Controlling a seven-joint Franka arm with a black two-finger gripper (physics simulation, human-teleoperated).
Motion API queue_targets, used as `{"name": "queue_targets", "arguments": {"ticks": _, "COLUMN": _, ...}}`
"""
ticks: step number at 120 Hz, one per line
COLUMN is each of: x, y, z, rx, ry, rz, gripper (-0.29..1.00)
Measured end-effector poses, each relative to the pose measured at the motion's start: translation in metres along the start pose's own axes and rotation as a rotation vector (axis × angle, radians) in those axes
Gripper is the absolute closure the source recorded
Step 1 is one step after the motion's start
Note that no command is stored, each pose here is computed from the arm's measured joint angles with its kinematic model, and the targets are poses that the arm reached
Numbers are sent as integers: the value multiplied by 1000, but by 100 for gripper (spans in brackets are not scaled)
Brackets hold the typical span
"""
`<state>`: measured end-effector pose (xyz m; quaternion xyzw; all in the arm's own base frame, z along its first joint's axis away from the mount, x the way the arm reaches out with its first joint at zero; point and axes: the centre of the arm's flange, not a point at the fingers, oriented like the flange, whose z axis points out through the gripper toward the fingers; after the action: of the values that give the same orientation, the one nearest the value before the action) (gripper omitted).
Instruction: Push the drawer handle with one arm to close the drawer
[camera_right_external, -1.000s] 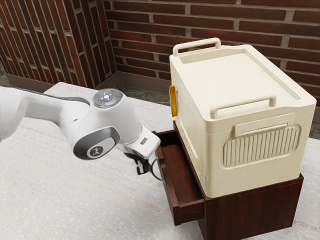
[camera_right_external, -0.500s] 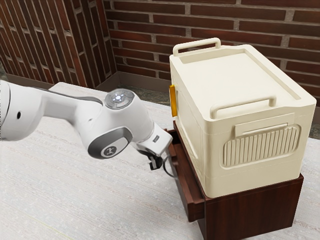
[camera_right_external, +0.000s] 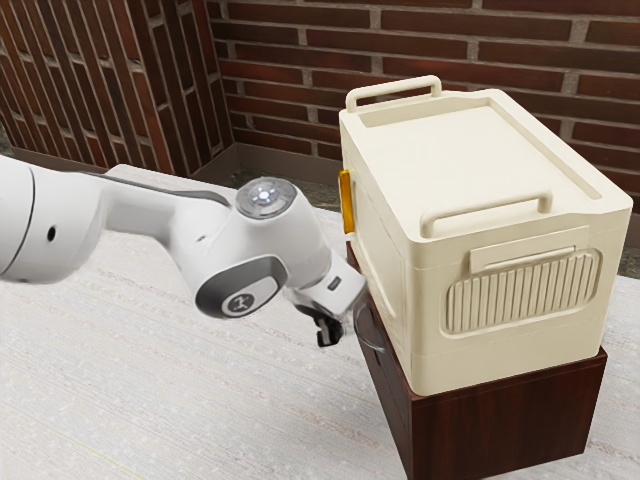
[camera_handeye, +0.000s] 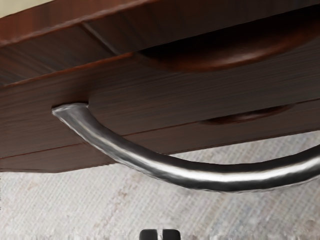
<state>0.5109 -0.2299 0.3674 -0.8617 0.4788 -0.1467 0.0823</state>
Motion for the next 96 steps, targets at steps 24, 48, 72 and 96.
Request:
{"name": "queue_targets", "arguments": {"ticks": 24, "x": -36, "y": -51, "z": -3, "rx": -2, "ry": -85, "rz": -119, "gripper": 79}}
{"name": "queue_targets", "arguments": {"ticks": 48, "x": -59, "y": -140, "z": -57, "rx": 47, "ry": -101, "rz": -284, "gripper": 79}}
{"name": "queue_targets", "arguments": {"ticks": 72, "x": -58, "y": -206, "z": -141, "rx": 72, "ry": -92, "rz": -404, "gripper": 78}}
{"name": "queue_targets", "arguments": {"ticks": 96, "x": -71, "y": -225, "z": -162, "rx": 13, "ry": -141, "rz": -495, "gripper": 46}}
